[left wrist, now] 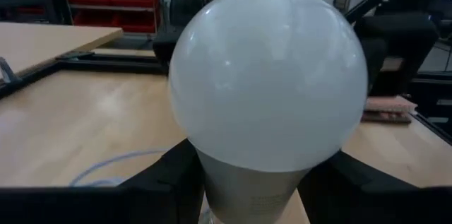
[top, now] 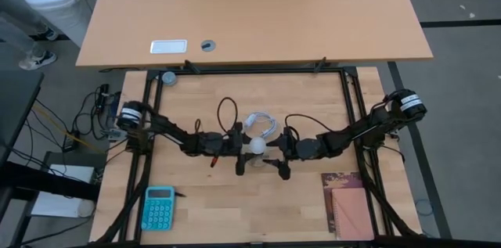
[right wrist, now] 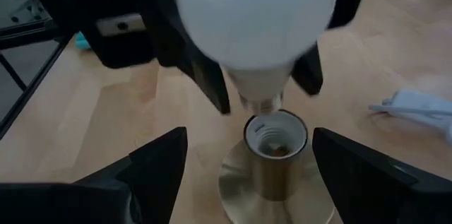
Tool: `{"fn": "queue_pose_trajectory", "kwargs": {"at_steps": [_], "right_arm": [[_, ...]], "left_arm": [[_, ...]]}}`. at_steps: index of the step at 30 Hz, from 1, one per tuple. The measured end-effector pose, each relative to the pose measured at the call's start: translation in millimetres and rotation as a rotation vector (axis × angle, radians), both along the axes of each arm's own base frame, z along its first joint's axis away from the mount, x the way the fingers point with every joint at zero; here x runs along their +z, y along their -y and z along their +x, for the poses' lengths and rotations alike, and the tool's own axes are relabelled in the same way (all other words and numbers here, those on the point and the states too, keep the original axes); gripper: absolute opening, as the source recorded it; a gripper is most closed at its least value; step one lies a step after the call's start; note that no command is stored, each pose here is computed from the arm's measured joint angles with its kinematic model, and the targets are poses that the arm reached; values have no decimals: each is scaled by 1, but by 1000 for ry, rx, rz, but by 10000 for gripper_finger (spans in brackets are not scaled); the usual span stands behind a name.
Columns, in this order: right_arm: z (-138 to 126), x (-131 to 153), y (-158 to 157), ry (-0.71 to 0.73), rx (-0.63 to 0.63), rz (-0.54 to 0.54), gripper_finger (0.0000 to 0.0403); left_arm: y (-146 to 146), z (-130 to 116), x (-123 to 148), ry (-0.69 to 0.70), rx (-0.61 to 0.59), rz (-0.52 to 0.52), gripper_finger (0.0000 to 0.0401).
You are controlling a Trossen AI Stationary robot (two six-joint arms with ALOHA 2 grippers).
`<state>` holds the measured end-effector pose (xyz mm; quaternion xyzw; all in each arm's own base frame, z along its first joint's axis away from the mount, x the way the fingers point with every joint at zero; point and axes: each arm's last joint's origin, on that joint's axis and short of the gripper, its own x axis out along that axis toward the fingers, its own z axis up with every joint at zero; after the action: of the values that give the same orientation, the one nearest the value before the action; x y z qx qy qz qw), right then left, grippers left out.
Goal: Screw lightbulb
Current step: Insert the white lightbulb into the lamp socket
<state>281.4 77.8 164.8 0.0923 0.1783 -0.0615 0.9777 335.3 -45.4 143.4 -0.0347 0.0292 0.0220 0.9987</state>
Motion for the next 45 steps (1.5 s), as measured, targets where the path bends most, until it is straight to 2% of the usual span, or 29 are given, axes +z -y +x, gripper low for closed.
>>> {"fn": "queue_pose_trajectory", "kwargs": {"at_steps": [15,27,39,45], "right_arm": [[-5,8,-5,15,10,13,307],[-8,11,-3,8,-9,2,307],[-6,15,-3,46,-8,1,307],[2,24,-6,-14,-2,-33,307]], "left_arm": [[0,3,-16,20,23,-3,195],[2,15,-38,29,27,-9,195],[2,15,-40,16,27,-3,195],[2,15,-41,12,26,-23,195]]}}
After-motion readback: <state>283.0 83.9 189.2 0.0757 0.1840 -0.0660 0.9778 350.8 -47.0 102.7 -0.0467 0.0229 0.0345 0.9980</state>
